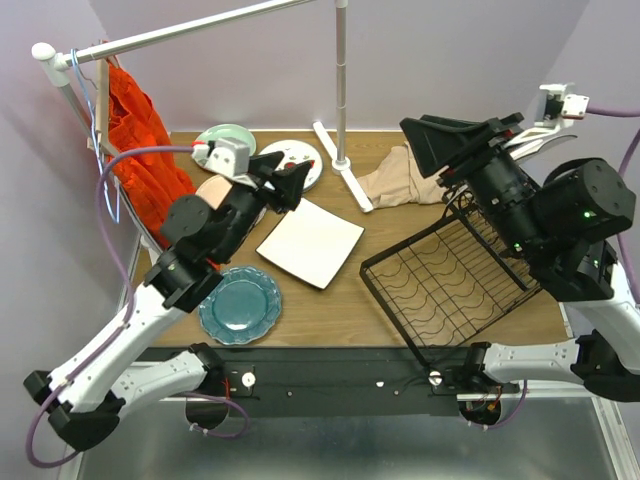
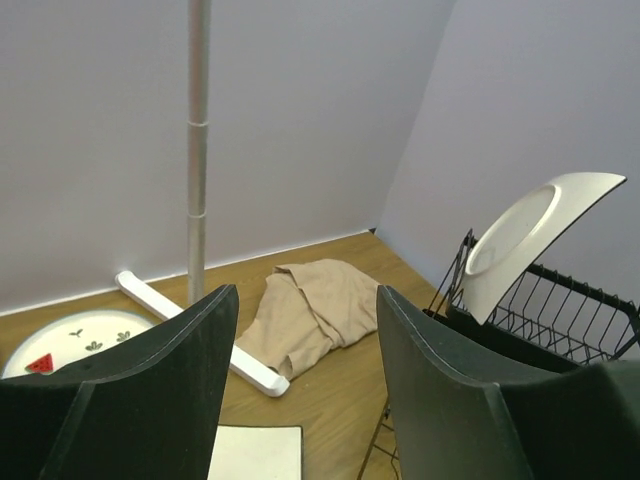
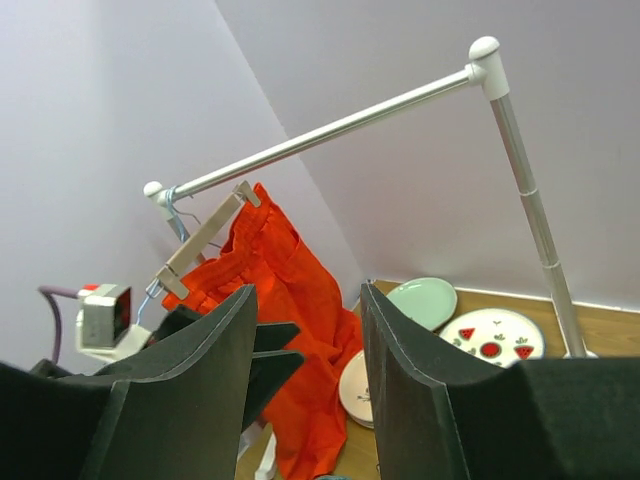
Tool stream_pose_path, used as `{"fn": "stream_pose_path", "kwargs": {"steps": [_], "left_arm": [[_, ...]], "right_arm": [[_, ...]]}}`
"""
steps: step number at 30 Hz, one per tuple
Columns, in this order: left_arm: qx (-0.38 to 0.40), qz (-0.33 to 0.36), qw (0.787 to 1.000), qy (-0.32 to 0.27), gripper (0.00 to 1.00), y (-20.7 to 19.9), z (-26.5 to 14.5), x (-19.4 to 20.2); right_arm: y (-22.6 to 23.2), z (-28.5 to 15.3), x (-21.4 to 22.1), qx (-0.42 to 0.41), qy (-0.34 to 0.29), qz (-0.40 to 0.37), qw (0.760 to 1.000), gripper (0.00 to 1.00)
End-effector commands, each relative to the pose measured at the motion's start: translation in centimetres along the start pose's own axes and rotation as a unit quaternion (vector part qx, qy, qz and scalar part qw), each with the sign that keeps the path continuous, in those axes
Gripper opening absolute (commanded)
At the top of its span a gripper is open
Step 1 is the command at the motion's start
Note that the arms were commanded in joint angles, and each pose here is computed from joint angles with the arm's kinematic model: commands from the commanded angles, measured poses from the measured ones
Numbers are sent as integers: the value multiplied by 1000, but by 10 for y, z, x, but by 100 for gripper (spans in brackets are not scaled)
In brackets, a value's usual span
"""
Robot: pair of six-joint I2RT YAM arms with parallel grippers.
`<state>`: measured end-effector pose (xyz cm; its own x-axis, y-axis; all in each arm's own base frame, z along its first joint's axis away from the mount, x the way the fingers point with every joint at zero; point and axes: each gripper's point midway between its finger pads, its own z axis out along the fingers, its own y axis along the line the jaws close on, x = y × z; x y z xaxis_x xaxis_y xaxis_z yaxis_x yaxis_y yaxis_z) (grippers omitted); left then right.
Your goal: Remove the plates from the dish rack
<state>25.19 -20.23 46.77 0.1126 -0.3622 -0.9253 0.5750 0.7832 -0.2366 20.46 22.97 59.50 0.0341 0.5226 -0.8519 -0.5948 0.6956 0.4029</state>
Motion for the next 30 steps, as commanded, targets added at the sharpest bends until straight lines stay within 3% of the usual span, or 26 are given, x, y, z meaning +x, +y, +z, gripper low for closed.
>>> {"fn": "stream_pose_path", "kwargs": {"steps": [1,19,30], "left_arm": [[59,-2,998,-37,65,-35,28,-20],[152,39,987,-33,65,-174,111,32],[188,113,974,-48,65,-253,151,82]], "right_arm": [[-4,-12,-14,-2,-8,-8,1000,54],[-29,-72,-74,-2,-70,34,997,54],[-35,-97,-95,-16,-94,55,994,54]]}}
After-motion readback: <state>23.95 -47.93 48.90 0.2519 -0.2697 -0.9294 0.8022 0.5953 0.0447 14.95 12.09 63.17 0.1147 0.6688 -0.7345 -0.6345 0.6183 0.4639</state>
